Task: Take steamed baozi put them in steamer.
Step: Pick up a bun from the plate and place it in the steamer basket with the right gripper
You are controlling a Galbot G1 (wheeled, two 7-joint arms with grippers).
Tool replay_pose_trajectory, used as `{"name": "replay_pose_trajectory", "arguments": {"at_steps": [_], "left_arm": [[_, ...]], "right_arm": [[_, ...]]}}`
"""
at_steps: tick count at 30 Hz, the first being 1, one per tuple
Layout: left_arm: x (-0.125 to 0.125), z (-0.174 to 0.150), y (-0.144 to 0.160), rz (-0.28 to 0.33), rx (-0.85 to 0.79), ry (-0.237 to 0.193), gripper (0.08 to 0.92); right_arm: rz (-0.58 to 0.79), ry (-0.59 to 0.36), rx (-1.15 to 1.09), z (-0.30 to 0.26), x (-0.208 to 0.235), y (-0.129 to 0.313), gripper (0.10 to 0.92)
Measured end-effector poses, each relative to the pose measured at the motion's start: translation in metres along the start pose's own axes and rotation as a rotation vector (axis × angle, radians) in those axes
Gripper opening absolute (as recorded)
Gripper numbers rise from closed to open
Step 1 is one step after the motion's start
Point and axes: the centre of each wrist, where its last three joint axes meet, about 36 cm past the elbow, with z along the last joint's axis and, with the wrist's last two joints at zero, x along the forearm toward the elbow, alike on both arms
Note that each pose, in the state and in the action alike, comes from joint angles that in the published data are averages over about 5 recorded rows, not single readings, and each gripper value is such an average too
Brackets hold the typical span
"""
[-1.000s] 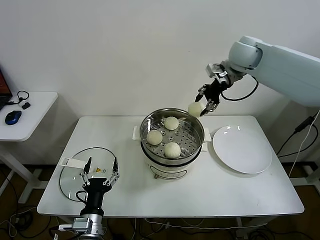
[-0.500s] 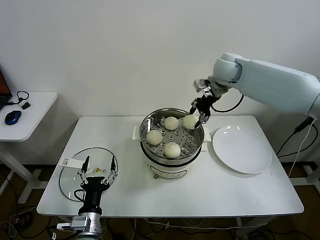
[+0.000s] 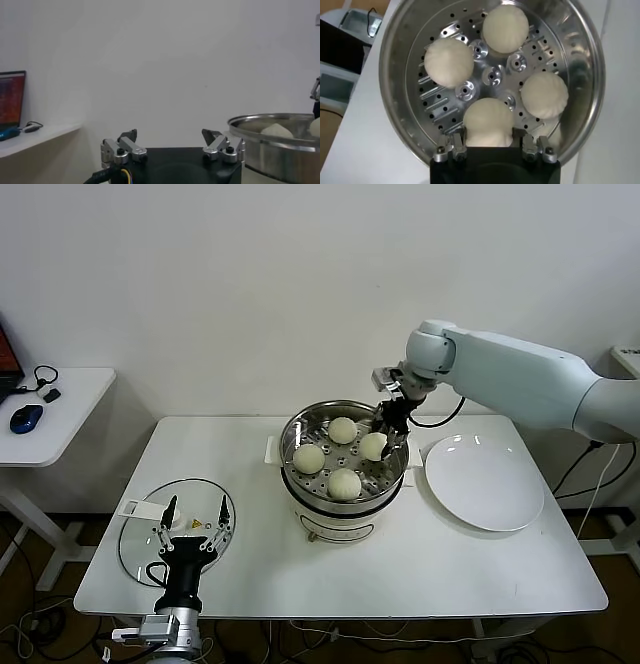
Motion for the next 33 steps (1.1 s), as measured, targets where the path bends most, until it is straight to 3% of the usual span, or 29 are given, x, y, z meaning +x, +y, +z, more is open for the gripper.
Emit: {"name": "replay_pose_trajectory", "arguments": {"at_steps": [18,27,33], "left_arm": [[0.0,0.001,0.0,0.0,0.0,0.001,0.823],[0.0,0.001,0.0,0.0,0.001,0.0,0.823],[0.0,0.001,0.0,0.001,0.001,0.001,0.823]], "right_arm": [[-0.012,0.01,0.002,-0.002,-0.023,-0.008,0.613],[-0.013,-0.002,0.009,-0.004,-0.025,-0.008,0.799],[-0.01,-0.011,0.014,-0.003,-0.015,-0.008,0.822]]}}
